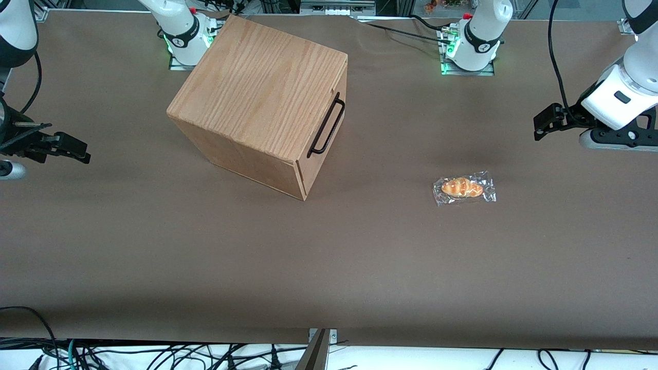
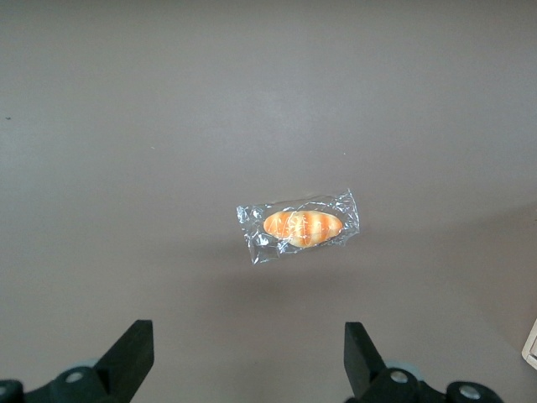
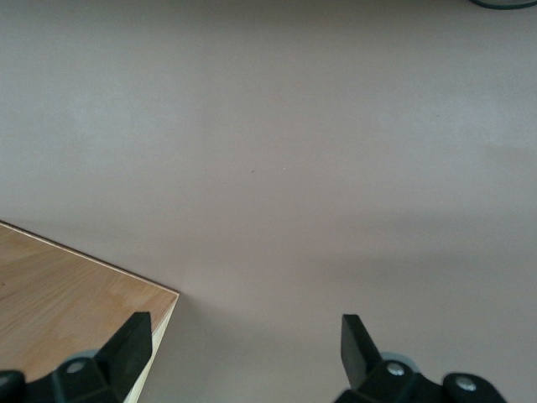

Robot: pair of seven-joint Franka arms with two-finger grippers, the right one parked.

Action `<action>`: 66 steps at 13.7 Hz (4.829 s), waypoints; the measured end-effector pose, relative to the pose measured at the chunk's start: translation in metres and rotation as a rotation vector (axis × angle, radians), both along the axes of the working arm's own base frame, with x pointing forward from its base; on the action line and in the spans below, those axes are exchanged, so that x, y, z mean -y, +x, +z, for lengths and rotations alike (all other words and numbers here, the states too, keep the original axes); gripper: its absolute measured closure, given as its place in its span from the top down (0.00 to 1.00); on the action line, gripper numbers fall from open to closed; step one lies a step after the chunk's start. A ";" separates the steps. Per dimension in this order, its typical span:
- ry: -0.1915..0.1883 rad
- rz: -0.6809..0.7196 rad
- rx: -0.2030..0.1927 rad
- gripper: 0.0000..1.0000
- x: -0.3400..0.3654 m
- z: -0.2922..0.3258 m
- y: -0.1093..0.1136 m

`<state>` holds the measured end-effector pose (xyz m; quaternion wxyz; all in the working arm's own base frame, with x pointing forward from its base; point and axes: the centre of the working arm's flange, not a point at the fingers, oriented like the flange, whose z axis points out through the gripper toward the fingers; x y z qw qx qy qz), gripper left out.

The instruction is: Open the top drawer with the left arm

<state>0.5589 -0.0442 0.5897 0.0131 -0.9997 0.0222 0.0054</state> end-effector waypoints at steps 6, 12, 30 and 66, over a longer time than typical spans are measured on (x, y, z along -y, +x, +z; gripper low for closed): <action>0.001 0.000 -0.012 1.00 0.000 -0.001 -0.001; -0.143 -0.062 -0.092 1.00 0.056 -0.014 -0.013; -0.489 -0.303 0.063 1.00 0.333 -0.155 -0.077; -0.306 -0.325 -0.029 1.00 0.282 -0.221 -0.072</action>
